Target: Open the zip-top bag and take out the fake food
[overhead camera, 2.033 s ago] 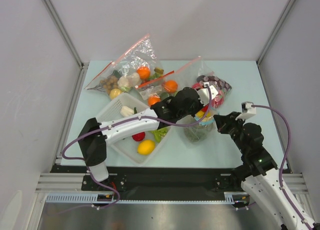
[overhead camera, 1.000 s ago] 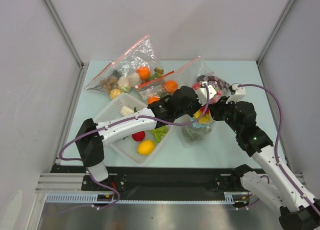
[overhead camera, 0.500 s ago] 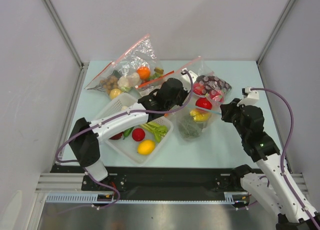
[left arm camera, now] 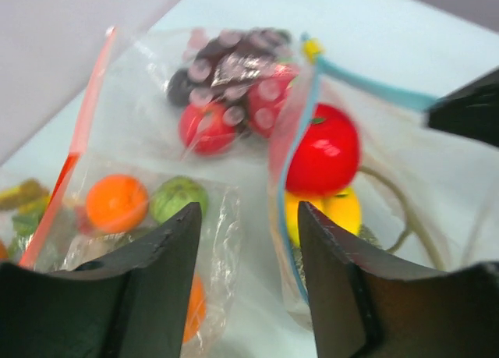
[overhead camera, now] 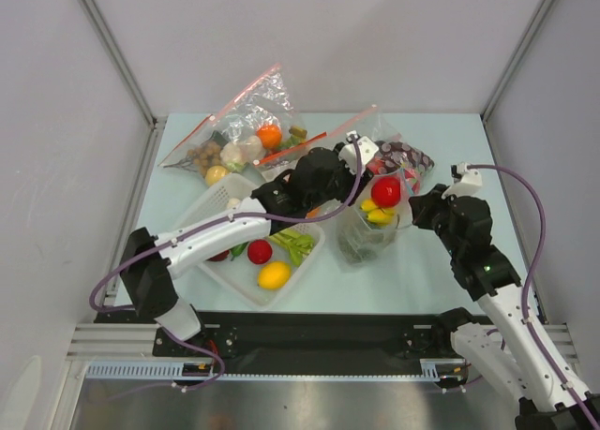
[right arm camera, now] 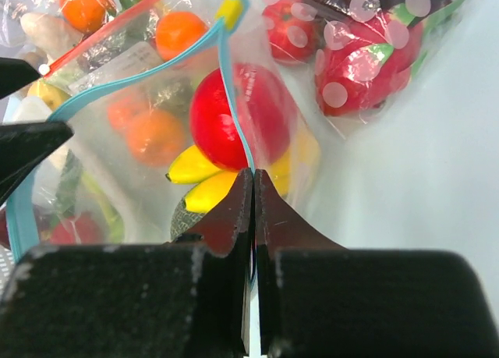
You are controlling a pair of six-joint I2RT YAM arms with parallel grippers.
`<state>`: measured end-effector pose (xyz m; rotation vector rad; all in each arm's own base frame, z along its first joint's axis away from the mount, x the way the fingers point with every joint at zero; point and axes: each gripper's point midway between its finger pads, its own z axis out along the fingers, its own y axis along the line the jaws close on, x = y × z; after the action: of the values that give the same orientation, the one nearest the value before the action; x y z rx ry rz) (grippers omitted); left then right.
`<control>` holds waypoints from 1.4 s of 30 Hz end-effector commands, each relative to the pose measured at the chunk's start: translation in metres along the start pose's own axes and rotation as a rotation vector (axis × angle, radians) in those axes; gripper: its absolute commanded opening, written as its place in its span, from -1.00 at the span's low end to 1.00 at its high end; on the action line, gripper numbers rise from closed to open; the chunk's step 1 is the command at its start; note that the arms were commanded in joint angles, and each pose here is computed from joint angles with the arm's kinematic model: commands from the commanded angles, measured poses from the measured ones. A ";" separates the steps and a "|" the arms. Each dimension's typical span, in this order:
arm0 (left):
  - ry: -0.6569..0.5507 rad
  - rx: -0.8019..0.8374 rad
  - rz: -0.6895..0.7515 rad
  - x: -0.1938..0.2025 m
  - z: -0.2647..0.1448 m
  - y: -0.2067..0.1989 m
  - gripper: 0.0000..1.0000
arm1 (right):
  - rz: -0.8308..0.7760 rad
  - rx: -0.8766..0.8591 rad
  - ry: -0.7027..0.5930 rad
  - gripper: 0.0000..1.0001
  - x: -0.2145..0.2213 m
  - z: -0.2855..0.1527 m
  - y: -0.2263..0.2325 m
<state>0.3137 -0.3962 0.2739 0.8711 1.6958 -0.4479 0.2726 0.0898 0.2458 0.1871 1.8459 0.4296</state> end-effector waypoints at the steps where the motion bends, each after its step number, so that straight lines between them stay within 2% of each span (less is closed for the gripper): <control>1: -0.218 0.123 0.040 -0.074 -0.032 -0.027 0.19 | 0.024 -0.061 -0.031 -1.00 -0.008 0.001 0.014; 6: -0.241 0.286 0.060 -0.078 -0.037 -0.061 0.25 | 0.027 -0.085 -0.039 -1.00 -0.009 -0.002 0.019; 10: -0.193 0.406 0.053 -0.069 -0.033 -0.084 0.25 | 0.034 -0.103 -0.034 -1.00 -0.008 -0.002 0.023; 11: -0.138 0.411 0.050 -0.055 -0.025 -0.086 0.24 | 0.034 -0.107 -0.034 -1.00 -0.008 -0.002 0.024; 13: -0.088 0.393 0.042 -0.049 -0.018 -0.084 0.22 | 0.036 -0.113 -0.043 -1.00 -0.010 -0.004 0.025; 15: 0.033 0.362 0.043 -0.018 -0.004 -0.082 0.20 | 0.034 -0.117 -0.045 -1.00 -0.011 -0.005 0.026; 21: 0.175 0.338 0.018 0.018 0.006 -0.083 0.18 | 0.031 -0.122 -0.049 -1.00 -0.012 -0.008 0.027; 31: 0.301 0.180 0.050 0.067 0.027 -0.058 0.27 | 0.023 -0.140 -0.045 -1.00 -0.010 -0.011 0.029; 42: 0.371 0.113 0.092 0.097 0.043 -0.049 0.32 | 0.017 -0.160 -0.049 -1.00 -0.010 -0.014 0.032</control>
<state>0.2867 -0.4332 0.1709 1.1795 1.9461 -0.4026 0.2596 0.1109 0.2556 0.1223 1.8098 0.5593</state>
